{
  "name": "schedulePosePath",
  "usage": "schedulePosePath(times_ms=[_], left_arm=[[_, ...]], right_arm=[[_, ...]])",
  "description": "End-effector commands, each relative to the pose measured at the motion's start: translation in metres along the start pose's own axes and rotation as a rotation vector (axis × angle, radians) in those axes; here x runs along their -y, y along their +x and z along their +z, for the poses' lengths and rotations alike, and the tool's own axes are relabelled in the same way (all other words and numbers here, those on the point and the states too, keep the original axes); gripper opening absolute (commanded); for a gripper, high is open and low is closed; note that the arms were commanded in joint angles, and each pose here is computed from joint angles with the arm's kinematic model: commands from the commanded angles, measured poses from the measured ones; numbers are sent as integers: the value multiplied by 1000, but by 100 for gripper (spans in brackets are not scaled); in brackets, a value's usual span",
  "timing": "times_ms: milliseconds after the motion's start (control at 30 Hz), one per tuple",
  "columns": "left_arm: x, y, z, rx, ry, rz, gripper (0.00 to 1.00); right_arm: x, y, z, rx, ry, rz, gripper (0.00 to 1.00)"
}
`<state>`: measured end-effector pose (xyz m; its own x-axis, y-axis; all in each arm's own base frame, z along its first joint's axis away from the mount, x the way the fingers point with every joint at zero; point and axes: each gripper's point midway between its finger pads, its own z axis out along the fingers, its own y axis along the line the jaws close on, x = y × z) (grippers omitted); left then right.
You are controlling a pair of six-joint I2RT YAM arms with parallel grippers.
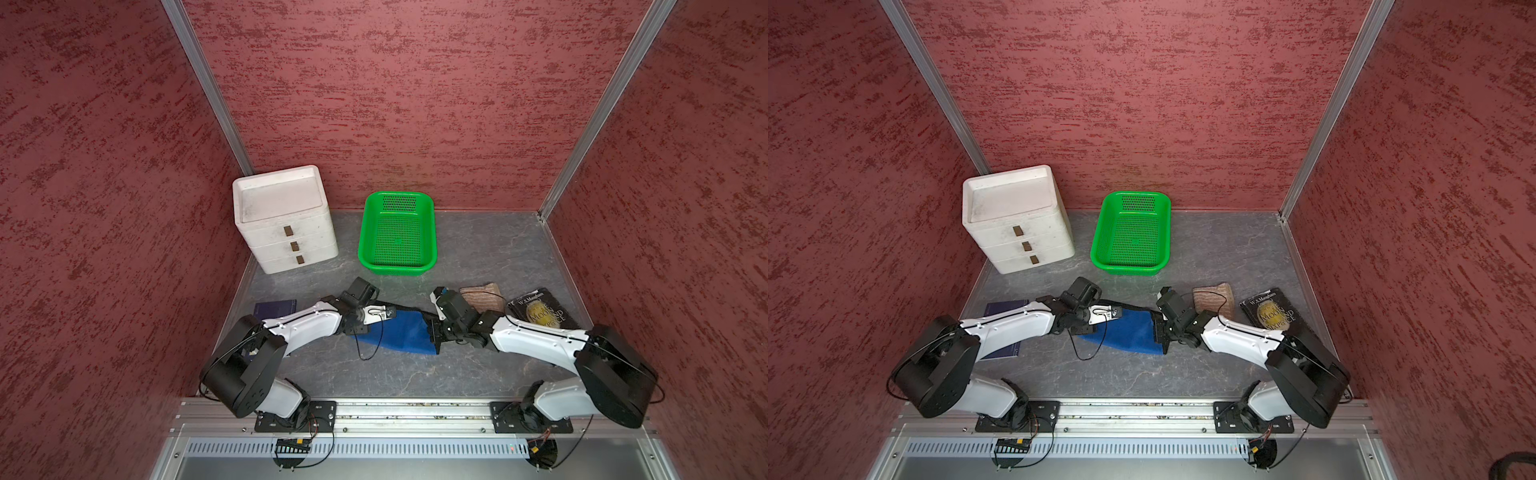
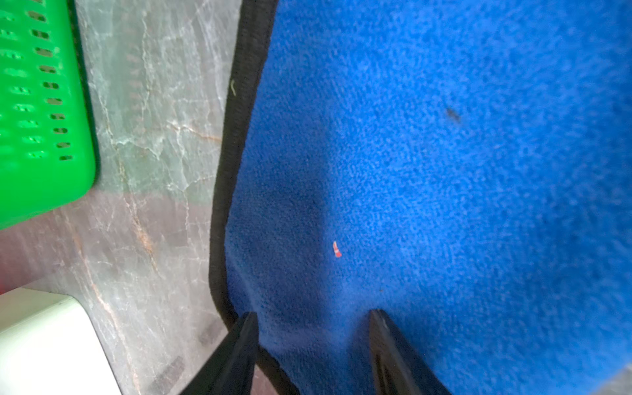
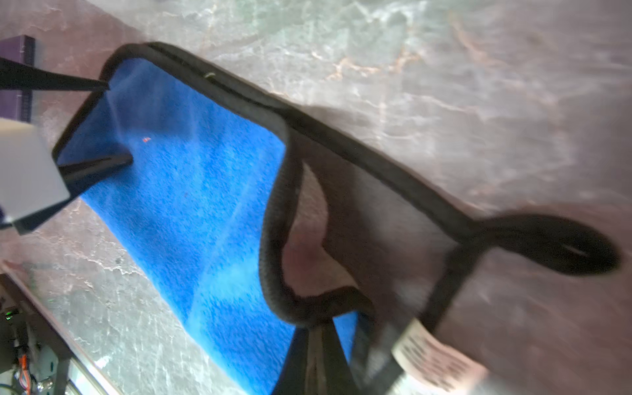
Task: Fold the square dishcloth
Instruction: Smooth out the cleaning item at the center of the board.
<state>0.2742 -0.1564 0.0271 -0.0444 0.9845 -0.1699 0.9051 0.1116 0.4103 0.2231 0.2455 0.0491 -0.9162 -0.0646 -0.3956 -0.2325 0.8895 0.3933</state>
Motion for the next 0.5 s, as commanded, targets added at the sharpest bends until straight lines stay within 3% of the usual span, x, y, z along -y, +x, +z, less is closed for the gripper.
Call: schedulePosePath(times_ms=[0, 267, 367, 467], left_arm=[[9, 12, 12, -44, -4, 44, 55], [5, 11, 18, -51, -24, 49, 55], [1, 9, 13, -39, -37, 46, 55], [-3, 5, 7, -17, -56, 45, 55]], right_arm=[[16, 2, -16, -18, 100, 28, 0], [43, 15, -14, -91, 256, 52, 0], [56, 17, 1, -139, 343, 55, 18], [60, 6, -9, -109, 404, 38, 21]])
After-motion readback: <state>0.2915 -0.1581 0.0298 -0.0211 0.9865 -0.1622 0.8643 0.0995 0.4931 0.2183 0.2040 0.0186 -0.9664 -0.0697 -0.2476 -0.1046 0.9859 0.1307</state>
